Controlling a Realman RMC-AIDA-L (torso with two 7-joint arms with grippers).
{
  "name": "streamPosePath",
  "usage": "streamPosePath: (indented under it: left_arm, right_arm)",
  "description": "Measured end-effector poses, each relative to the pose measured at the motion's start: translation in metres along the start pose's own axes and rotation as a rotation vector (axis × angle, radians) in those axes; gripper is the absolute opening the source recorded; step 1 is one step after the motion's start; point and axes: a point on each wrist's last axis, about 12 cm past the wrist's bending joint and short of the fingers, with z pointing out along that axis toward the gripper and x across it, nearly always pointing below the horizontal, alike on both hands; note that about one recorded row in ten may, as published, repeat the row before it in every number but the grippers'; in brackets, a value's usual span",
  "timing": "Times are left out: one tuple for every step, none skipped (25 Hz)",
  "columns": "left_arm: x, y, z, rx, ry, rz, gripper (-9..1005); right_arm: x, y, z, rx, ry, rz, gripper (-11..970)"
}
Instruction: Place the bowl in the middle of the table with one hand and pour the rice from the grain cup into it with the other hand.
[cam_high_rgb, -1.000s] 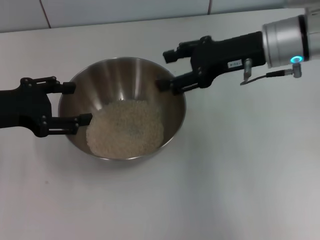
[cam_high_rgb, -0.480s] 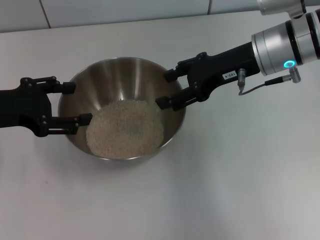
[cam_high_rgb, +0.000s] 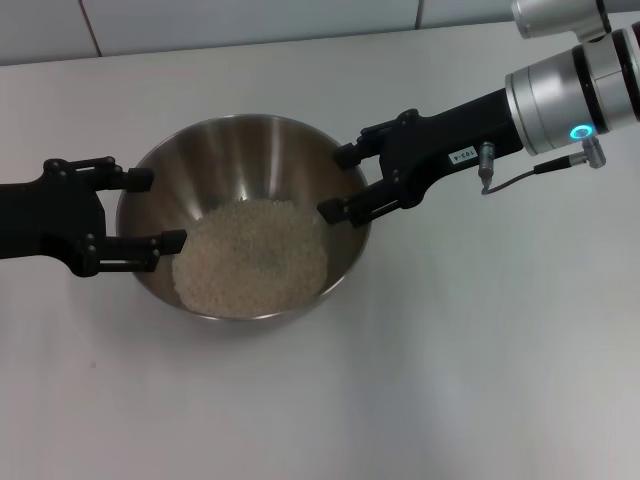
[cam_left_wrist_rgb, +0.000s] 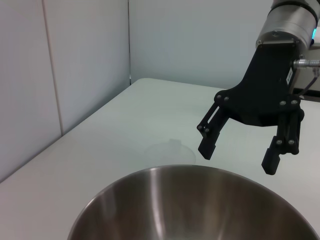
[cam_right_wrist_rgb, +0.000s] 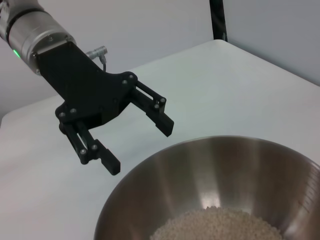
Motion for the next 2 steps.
streamPosePath:
  left_arm:
    - [0.0001, 0.0000, 0.0000, 0.000, 0.000, 0.000, 824]
    - [0.0002, 0.0000, 0.0001, 0.000, 0.000, -0.001, 824]
  right_arm:
    - [0.0002, 0.0000, 0.0001, 0.000, 0.002, -0.002, 835]
    - [0.0004, 0.0000, 0.0004, 0.002, 0.008, -0.009, 835]
